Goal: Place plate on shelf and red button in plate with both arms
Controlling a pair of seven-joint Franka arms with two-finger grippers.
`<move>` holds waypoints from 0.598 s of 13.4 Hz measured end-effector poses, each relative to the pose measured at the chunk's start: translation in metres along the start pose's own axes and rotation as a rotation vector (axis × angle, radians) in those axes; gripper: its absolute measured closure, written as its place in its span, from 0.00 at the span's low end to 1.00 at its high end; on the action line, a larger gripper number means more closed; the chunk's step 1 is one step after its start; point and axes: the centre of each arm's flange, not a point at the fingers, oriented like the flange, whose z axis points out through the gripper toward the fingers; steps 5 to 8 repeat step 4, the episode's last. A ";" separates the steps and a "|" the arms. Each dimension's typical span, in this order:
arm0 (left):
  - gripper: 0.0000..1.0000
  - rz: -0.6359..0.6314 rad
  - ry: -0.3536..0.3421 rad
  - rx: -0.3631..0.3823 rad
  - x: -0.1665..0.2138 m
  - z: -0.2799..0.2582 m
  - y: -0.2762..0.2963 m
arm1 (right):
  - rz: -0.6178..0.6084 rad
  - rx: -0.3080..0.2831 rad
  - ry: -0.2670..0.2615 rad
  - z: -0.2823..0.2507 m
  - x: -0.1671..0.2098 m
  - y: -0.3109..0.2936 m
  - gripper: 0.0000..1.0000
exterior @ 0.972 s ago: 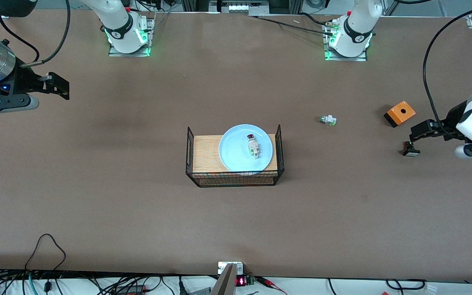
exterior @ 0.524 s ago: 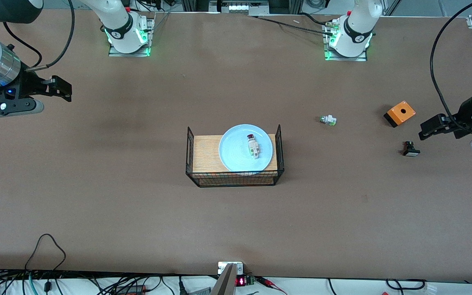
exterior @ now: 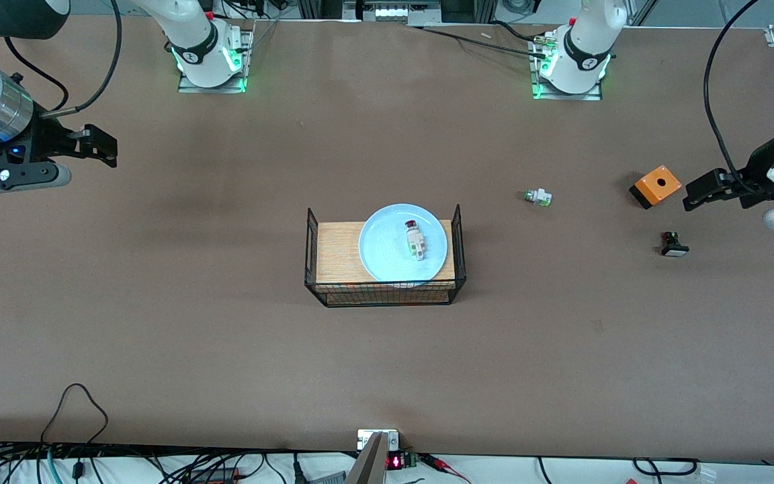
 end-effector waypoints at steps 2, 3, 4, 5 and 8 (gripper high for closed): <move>0.00 0.003 0.009 0.000 -0.003 -0.006 0.002 | 0.001 0.013 -0.035 -0.001 -0.004 -0.002 0.00; 0.00 0.004 0.010 0.000 -0.004 -0.007 0.002 | 0.015 0.020 -0.056 0.000 -0.006 -0.003 0.00; 0.00 0.004 0.009 0.000 -0.005 -0.007 0.002 | 0.049 0.030 -0.078 0.002 -0.007 -0.004 0.00; 0.00 0.004 0.009 0.000 -0.005 -0.007 0.002 | 0.049 0.030 -0.078 0.002 -0.007 -0.004 0.00; 0.00 0.004 0.009 0.000 -0.005 -0.007 0.002 | 0.049 0.030 -0.078 0.002 -0.007 -0.004 0.00</move>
